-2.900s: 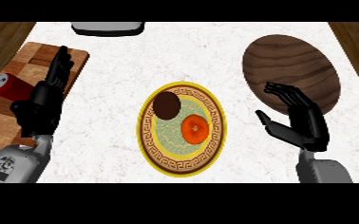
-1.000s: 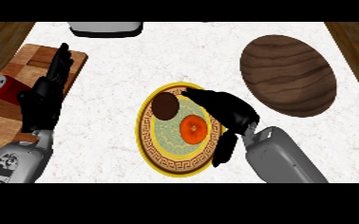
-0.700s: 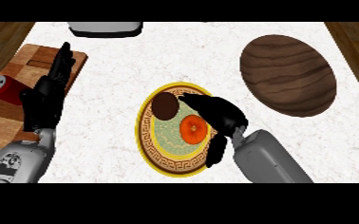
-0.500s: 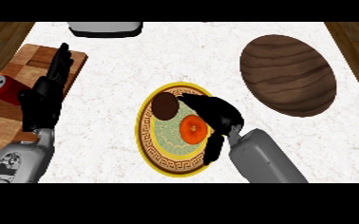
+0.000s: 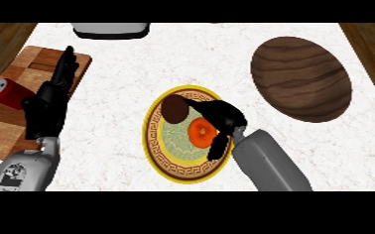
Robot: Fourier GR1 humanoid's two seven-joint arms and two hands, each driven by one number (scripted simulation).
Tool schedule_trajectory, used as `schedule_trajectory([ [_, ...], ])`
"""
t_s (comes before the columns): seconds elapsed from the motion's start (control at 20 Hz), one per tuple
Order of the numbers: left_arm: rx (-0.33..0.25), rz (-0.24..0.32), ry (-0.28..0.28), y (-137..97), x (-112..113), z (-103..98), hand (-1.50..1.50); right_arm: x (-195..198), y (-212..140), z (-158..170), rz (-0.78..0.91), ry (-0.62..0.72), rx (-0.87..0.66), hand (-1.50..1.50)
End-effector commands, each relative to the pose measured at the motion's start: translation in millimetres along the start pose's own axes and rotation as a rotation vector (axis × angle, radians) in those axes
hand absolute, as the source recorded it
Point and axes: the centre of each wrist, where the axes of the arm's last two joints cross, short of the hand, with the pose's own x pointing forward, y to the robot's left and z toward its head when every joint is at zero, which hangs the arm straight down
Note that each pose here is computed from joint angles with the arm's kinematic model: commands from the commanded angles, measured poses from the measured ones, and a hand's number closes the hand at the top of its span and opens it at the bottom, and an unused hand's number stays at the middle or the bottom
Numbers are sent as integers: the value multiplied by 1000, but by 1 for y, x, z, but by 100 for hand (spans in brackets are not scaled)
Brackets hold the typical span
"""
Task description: Pick the squash from the plate and place it in the bowl
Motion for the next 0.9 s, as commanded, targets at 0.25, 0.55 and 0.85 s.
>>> schedule_trajectory([
  [0.25,-5,-10,1,-5,-17,9,0,9,4,-17,95,-74,-33,150],
  [0.55,4,-3,-1,16,6,-17,0,-5,9,-21,79,-109,-45,150],
  [0.85,-9,-6,0,1,11,-4,0,42,37,-9,61,-36,-164,150],
])
